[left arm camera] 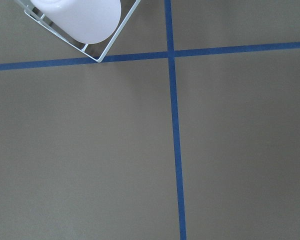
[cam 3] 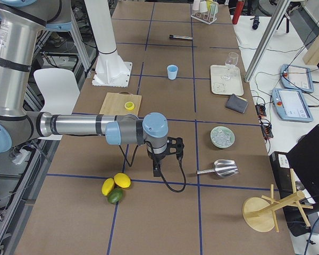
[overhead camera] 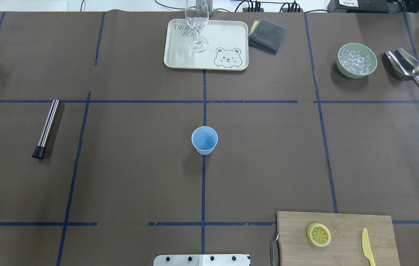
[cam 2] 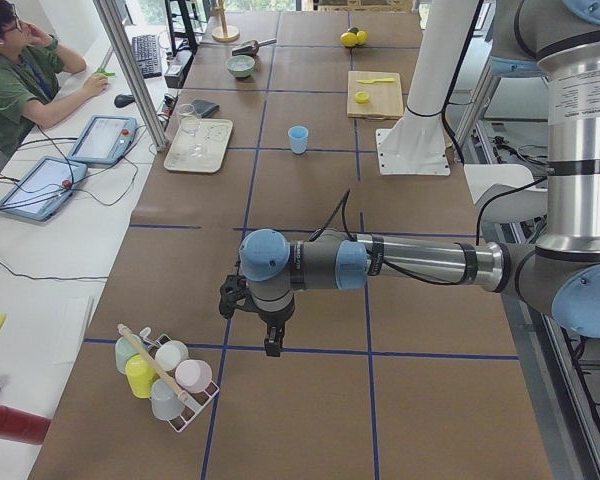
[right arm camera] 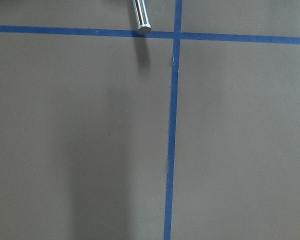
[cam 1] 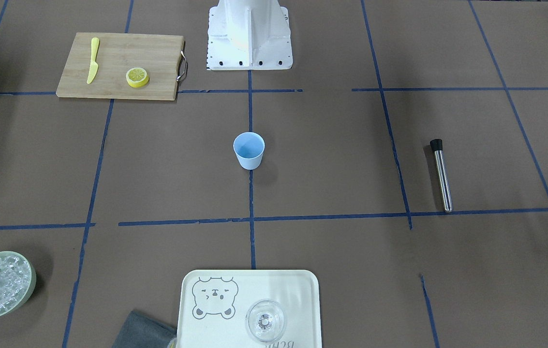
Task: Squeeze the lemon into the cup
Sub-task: 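Move the right gripper toward the wooden cutting board with the lemon slice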
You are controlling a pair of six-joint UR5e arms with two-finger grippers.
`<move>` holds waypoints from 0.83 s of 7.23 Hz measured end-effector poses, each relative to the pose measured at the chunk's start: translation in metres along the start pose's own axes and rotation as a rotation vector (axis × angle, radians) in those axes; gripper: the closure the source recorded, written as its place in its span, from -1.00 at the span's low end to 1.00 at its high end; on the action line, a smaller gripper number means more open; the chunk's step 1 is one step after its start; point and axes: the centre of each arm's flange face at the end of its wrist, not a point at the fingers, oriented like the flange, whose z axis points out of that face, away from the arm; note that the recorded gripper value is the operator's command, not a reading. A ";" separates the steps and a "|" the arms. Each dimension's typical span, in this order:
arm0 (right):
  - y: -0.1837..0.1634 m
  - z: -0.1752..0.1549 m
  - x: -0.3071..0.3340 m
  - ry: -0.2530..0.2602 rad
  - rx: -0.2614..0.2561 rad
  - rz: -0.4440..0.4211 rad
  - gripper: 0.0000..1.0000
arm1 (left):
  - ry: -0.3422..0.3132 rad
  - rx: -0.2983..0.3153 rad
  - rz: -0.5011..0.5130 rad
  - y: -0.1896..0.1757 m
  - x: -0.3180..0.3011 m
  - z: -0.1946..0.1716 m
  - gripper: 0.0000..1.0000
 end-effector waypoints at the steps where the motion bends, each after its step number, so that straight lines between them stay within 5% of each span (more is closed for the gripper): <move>1: 0.001 0.000 0.000 -0.002 -0.001 0.002 -1.00 | -0.001 0.002 0.002 -0.001 0.001 -0.001 -1.00; 4: -0.002 0.001 -0.010 -0.051 -0.007 -0.001 -1.00 | -0.001 0.007 0.005 -0.002 0.002 -0.003 -1.00; 6: -0.030 -0.017 -0.032 -0.067 0.040 -0.034 -1.00 | 0.000 0.006 0.007 -0.002 0.002 -0.003 -1.00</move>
